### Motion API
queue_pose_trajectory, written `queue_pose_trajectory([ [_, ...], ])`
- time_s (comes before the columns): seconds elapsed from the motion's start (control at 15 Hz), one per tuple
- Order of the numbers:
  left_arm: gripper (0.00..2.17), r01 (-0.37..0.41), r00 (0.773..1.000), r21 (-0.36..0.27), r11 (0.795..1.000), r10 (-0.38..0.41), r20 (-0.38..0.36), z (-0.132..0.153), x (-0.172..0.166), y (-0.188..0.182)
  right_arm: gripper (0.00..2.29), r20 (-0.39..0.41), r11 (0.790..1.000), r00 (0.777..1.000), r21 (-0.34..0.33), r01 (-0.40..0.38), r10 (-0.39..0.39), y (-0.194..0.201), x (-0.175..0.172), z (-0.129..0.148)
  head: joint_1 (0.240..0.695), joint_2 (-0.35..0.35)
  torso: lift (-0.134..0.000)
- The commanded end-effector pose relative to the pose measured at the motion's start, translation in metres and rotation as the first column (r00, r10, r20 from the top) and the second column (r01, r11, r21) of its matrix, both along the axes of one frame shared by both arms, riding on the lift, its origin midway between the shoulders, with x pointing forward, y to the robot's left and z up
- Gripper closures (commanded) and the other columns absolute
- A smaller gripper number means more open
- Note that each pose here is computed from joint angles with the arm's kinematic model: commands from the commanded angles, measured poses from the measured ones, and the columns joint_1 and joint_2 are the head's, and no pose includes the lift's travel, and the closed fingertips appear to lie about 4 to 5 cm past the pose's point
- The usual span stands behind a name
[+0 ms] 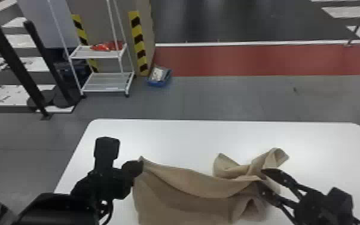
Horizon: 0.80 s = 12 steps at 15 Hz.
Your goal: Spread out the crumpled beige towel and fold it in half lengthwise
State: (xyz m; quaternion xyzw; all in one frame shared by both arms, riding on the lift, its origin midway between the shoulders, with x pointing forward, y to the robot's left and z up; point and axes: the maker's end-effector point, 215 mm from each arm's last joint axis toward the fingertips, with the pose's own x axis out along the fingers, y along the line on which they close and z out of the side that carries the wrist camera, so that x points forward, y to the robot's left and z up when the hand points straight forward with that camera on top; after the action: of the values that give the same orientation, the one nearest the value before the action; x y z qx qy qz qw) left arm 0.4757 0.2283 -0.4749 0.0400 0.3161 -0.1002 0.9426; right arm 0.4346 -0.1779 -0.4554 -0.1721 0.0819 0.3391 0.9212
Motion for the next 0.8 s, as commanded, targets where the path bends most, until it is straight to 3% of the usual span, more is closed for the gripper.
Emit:
queue_pose_trajectory([
  [0.0, 1.72, 0.000, 1.000, 0.000, 1.000, 0.000, 0.000, -0.001, 0.001, 0.000, 0.02, 0.036, 0.996, 0.996, 0.042, 0.077, -0.078, -0.039, 0.017, 0.019, 0.695, 0.067, 0.000],
  [0.2, 1.72, -0.001, 1.000, 0.002, 1.000, 0.001, -0.004, -0.002, 0.002, 0.002, 0.03, 0.009, 0.982, 0.983, 0.044, 0.184, -0.185, -0.090, 0.062, 0.009, 0.695, 0.017, 0.000],
  [0.53, 1.72, 0.001, 1.000, -0.003, 1.000, -0.001, -0.008, -0.004, 0.000, 0.002, 0.04, -0.079, 0.972, 0.971, 0.042, 0.230, -0.227, -0.132, 0.107, -0.017, 0.695, -0.067, 0.000],
  [0.73, 1.72, 0.003, 1.000, -0.005, 1.000, -0.003, -0.008, -0.005, 0.000, 0.001, 0.04, -0.131, 0.969, 0.961, -0.025, 0.244, -0.245, -0.151, 0.126, -0.037, 0.695, -0.090, 0.000],
])
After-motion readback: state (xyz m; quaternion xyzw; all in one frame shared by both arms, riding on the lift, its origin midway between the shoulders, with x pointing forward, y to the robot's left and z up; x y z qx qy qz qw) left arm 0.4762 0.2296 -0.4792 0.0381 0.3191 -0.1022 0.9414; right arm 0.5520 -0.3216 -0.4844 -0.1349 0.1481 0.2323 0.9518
